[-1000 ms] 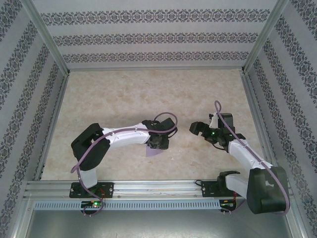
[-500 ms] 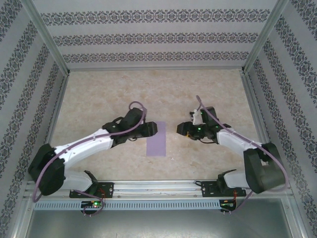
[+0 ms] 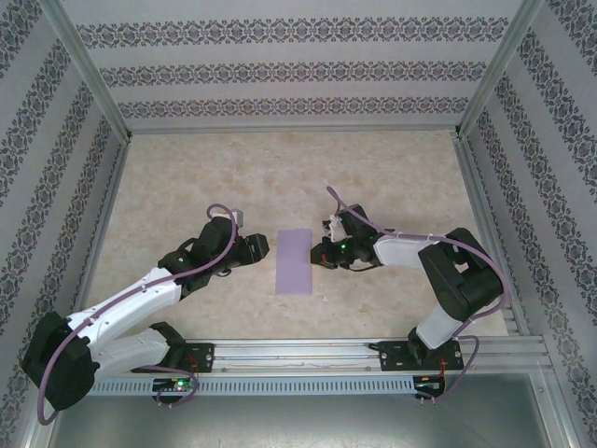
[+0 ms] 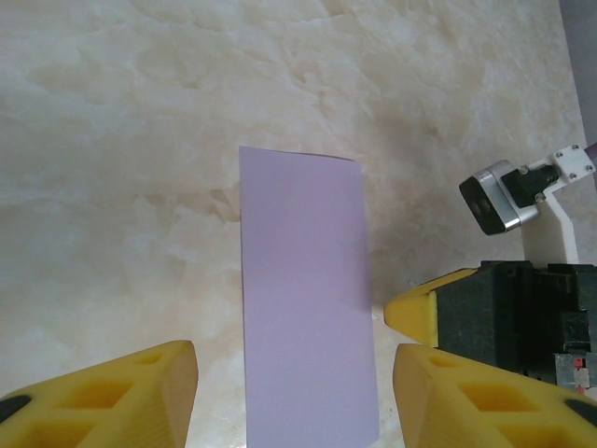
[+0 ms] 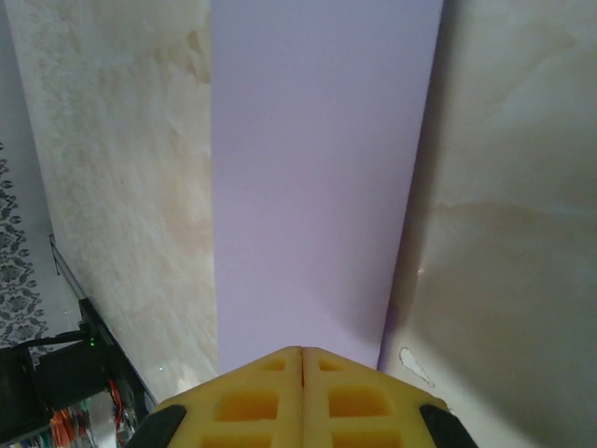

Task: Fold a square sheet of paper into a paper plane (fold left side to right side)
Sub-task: Third fold the triangle at the center of the table.

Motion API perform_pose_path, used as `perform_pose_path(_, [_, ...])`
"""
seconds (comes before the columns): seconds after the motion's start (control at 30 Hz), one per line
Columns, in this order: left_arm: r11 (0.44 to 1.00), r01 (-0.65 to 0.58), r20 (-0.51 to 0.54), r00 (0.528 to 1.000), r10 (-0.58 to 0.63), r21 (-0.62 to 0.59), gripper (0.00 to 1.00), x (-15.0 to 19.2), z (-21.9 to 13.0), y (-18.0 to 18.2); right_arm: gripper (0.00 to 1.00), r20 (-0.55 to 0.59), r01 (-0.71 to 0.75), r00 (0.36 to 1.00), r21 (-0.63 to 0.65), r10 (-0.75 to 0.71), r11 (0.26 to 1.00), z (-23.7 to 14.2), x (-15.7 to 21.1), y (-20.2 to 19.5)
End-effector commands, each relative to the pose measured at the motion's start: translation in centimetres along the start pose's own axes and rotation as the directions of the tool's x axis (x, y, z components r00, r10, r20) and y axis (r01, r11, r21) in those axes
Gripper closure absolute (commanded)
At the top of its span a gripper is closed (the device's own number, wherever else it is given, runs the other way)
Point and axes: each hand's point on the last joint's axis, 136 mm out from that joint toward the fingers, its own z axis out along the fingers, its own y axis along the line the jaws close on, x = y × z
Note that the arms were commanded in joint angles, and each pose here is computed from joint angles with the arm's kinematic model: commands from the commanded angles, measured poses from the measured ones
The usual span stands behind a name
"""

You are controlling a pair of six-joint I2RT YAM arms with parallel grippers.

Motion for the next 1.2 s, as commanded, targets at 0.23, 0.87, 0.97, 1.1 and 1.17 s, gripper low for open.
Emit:
perform_pose_path(0.23, [0.999, -0.009, -0.089, 0.996, 0.005, -0.05, 0.44, 1.1, 1.7, 0.9, 1.0, -0.021, 0.005, 1.0, 0.069, -0.003, 0.998, 1.5, 0.0, -1.9])
perform_pose_path(0.87, [0.992, 0.11, -0.386, 0.914, -0.124, -0.06, 0.61, 6.6, 7.7, 0.8, 1.0, -0.043, 0.013, 0.999, 0.161, -0.006, 0.987, 1.5, 0.7, -4.0])
perform_pose_path(0.97, [0.991, 0.125, -0.406, 0.904, -0.134, -0.048, 0.63, 7.1, 8.3, 0.6, 1.0, -0.044, 0.013, 0.999, 0.162, -0.006, 0.987, 1.5, 0.7, -4.1])
perform_pose_path(1.1, [0.991, 0.13, -0.416, 0.899, -0.134, -0.037, 0.67, 7.4, 8.8, 0.4, 1.0, -0.045, 0.013, 0.999, 0.162, -0.006, 0.987, 1.5, 0.8, -4.1])
perform_pose_path(1.17, [0.99, 0.134, -0.416, 0.899, -0.135, -0.031, 0.68, 7.4, 9.1, 0.4, 1.0, -0.046, 0.014, 0.999, 0.162, -0.006, 0.987, 1.5, 0.8, -4.1])
